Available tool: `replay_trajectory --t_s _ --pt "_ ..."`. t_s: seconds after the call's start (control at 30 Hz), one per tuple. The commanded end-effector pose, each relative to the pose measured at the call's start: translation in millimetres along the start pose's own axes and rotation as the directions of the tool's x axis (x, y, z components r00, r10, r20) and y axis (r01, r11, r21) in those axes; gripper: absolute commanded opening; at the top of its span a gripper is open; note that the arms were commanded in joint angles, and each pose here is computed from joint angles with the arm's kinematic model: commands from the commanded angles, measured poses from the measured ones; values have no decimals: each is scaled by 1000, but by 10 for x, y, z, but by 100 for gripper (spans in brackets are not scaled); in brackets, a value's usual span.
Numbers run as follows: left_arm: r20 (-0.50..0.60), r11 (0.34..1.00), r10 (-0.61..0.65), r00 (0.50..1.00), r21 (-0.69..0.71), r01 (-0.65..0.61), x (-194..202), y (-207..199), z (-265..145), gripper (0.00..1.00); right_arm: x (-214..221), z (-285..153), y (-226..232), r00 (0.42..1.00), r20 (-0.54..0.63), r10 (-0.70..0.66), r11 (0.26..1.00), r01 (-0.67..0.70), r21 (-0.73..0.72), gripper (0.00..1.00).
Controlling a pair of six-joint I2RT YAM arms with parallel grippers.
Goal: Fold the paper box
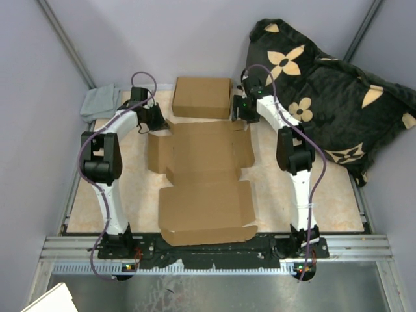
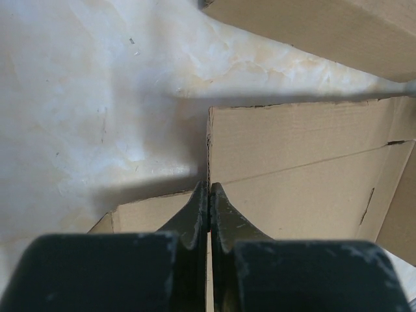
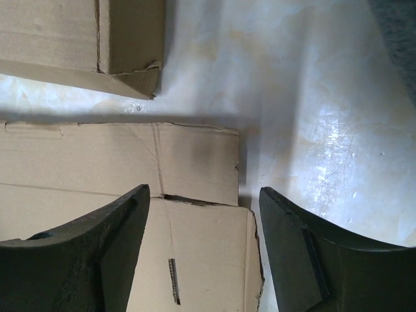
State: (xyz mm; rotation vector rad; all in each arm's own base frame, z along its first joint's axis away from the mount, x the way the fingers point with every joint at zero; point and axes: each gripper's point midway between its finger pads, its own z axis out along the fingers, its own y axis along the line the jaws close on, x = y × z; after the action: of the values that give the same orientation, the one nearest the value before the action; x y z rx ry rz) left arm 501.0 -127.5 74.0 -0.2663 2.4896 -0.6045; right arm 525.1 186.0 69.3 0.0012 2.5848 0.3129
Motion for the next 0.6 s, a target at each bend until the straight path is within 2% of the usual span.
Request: replay_trajectory --t_s 0.0,0.13,0.57 --pt "30 999 31 999 27 -32 -69 -87 -91 0 -132 -6 87 1000 24 -11 999 12 -35 69" --pt "29 999 32 999 27 -33 -62 -80 -91 0 -98 69 170 1000 10 -19 996 20 -89 69" --pt "12 1000 26 1000 10 -26 -3 -25 -62 0 -6 194 138 999 -31 -25 996 23 -83 68"
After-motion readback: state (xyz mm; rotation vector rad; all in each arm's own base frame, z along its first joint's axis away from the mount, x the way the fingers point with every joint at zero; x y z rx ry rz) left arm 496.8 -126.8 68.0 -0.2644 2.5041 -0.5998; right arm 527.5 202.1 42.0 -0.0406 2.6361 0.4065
